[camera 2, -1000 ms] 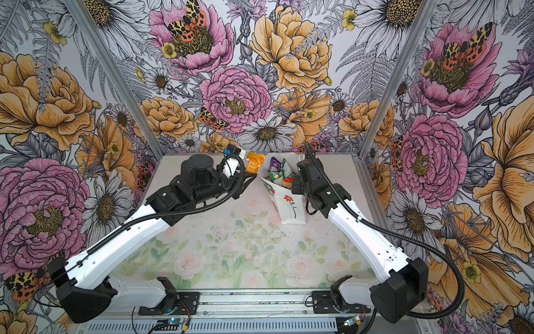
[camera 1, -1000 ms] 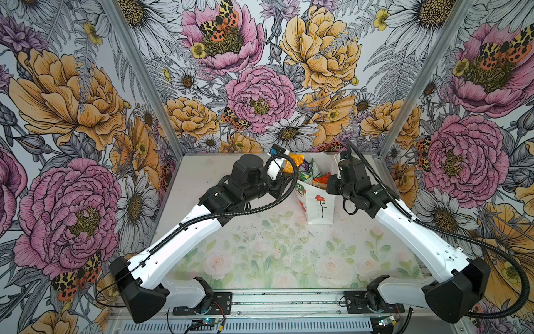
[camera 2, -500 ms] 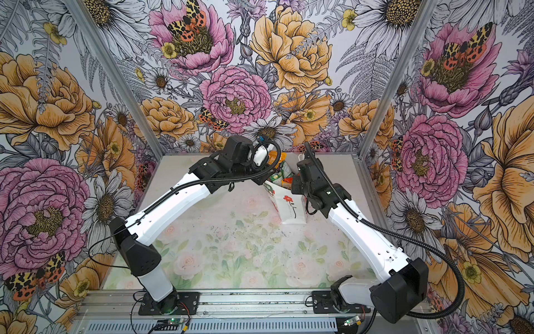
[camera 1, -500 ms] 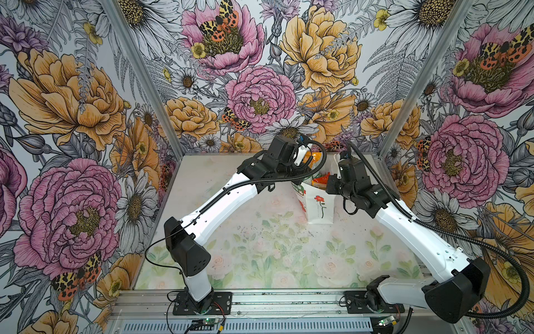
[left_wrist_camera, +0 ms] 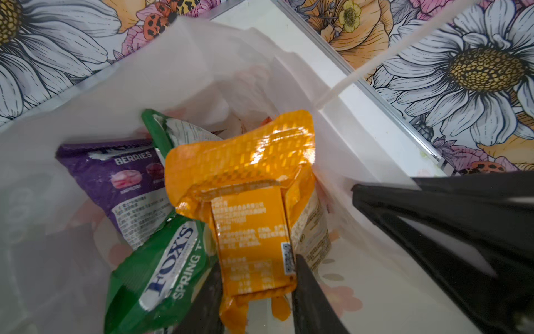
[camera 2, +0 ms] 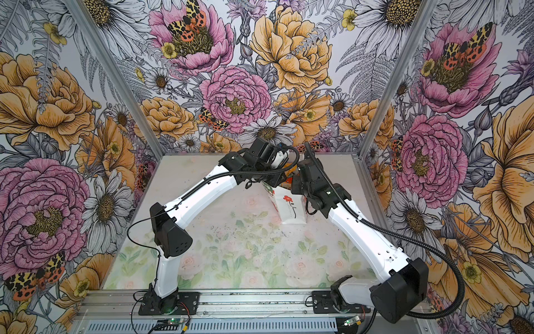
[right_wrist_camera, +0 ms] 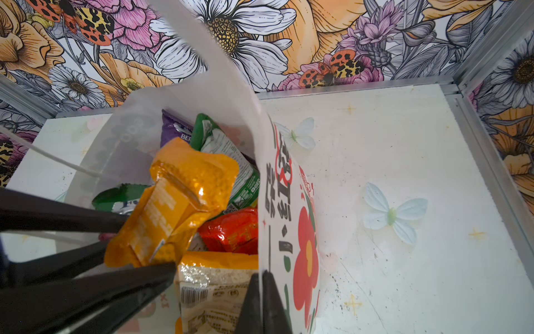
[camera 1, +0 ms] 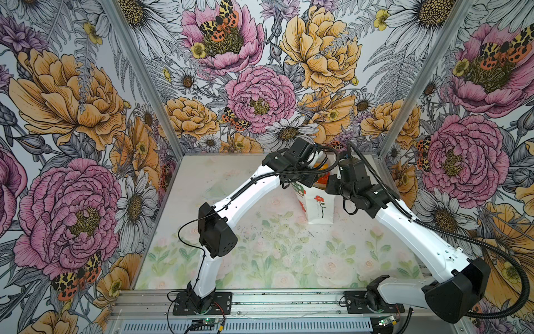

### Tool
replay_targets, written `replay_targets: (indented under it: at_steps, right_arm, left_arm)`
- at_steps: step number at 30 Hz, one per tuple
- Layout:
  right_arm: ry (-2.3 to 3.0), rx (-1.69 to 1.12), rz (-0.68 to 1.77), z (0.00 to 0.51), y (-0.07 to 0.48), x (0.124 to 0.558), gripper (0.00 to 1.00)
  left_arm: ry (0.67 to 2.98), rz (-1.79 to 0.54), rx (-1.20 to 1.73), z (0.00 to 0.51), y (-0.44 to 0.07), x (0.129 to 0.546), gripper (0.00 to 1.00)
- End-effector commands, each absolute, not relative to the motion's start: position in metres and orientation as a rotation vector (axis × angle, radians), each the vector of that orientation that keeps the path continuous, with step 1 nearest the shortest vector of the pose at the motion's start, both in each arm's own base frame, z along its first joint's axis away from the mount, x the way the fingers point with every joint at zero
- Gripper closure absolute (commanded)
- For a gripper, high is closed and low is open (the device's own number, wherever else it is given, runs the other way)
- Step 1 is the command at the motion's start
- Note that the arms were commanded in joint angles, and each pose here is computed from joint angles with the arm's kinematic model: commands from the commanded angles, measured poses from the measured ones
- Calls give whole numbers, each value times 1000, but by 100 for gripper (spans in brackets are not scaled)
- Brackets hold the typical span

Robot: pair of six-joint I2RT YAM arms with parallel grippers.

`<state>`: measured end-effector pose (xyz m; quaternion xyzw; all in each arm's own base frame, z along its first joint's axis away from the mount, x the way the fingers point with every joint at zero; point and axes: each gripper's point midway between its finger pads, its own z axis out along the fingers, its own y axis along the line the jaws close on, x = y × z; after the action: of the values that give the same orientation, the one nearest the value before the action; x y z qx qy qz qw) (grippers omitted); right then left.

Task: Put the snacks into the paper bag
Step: 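Lift the orange candy with the left gripper and lower it into the bag, then open the left gripper to drop the candy and withdraw it from the bag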

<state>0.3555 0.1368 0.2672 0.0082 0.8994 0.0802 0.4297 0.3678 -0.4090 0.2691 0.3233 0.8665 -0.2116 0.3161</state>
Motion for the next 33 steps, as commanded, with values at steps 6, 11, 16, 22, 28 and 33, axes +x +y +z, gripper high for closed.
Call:
replay_targets:
  at_steps: [6, 11, 16, 22, 28, 33]
  right_arm:
    - [2144, 34, 267, 301, 144, 361, 100]
    - [2149, 35, 262, 299, 144, 361, 100]
    - [2146, 34, 263, 300, 144, 361, 100]
    - [2145, 36, 263, 300, 143, 360, 100]
    - [2145, 34, 255, 299, 142, 360, 100]
    - [2144, 32, 253, 300, 142, 361, 100]
  left_arm:
    - [2294, -518, 855, 274, -416, 362, 66]
    - [2296, -527, 849, 275, -417, 361, 65]
    - [2288, -537, 852, 279, -418, 358, 48]
    - [2260, -528, 818, 296, -413, 356, 36]
    - [2229, -509, 701, 326, -395, 353, 32]
    - [2148, -504, 561, 362, -373, 345, 28]
